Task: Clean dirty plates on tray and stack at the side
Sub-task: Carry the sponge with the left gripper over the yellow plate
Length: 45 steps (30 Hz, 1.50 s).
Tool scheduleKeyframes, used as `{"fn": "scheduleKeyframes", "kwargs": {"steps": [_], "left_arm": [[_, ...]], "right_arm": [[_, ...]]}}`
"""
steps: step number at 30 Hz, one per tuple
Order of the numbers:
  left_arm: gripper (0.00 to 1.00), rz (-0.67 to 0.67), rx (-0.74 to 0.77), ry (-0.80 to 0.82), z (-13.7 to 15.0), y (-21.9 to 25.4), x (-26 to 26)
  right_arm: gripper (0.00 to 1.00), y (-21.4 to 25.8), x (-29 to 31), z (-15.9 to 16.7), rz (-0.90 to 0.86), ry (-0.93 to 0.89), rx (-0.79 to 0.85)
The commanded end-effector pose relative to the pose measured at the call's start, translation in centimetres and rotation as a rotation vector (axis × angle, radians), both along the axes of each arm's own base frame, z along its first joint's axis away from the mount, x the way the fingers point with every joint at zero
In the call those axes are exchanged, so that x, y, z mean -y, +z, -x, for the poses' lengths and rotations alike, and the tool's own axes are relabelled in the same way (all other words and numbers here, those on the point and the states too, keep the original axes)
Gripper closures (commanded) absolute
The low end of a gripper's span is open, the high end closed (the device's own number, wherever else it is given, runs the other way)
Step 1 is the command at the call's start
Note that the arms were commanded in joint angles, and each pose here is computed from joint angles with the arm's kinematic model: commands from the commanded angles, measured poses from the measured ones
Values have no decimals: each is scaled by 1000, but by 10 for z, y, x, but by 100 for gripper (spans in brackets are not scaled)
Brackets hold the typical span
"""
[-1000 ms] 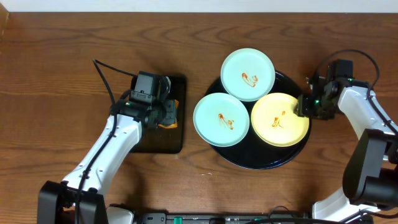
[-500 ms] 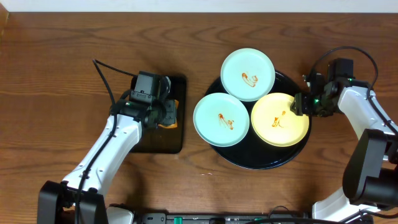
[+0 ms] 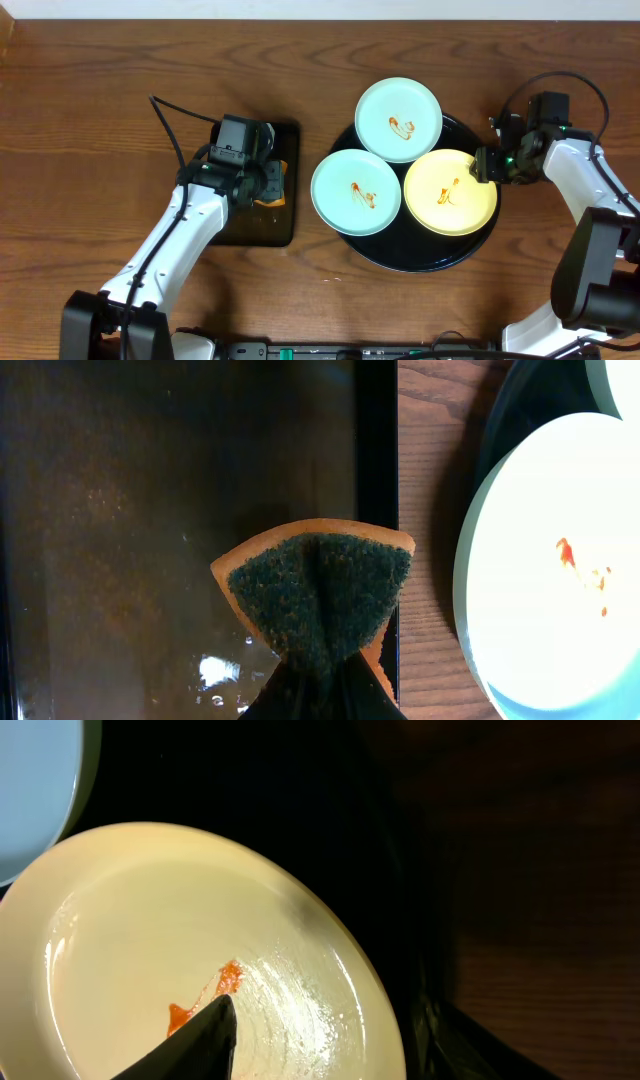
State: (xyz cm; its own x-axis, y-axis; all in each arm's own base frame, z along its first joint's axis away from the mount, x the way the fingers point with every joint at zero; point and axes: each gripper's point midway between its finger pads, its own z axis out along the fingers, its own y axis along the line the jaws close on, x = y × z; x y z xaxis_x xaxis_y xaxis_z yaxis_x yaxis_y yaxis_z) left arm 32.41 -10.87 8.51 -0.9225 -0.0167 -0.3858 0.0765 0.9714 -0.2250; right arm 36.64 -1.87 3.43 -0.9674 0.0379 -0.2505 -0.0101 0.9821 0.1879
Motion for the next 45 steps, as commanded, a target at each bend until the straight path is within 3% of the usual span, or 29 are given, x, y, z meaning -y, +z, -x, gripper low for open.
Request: {"fn": "scheduleKeyframes", "kwargs": {"steps": [1,5,13,21,25,39,42,45], "left_arm": [[91,10,0,8,0,2,1],[92,10,-1,9,0,2,1],[91,11,0,8,-1,2,1],[92,21,12,-10,-2,4,8],[92,104,88,-82,-12,17,38],[93,287,402,-251,-44,130,134],[93,283,447,-199,-53,131,147],[93,316,396,-220,-50,115,177]], "right_arm": [[46,0,1,7,13,10,6],[49,-13,-4,19,-8,14,-21],[66,-29,-12,38,-44,19,-67],[88,-34,-13,47,-52,0,-95],[98,-34,-13,49,-53,0,-103],[99,-35,-14,52,-56,0,-118],[99,-35,-14,53,-56,0,-122],[99,-35,-14,54,-56,0,-124]]}}
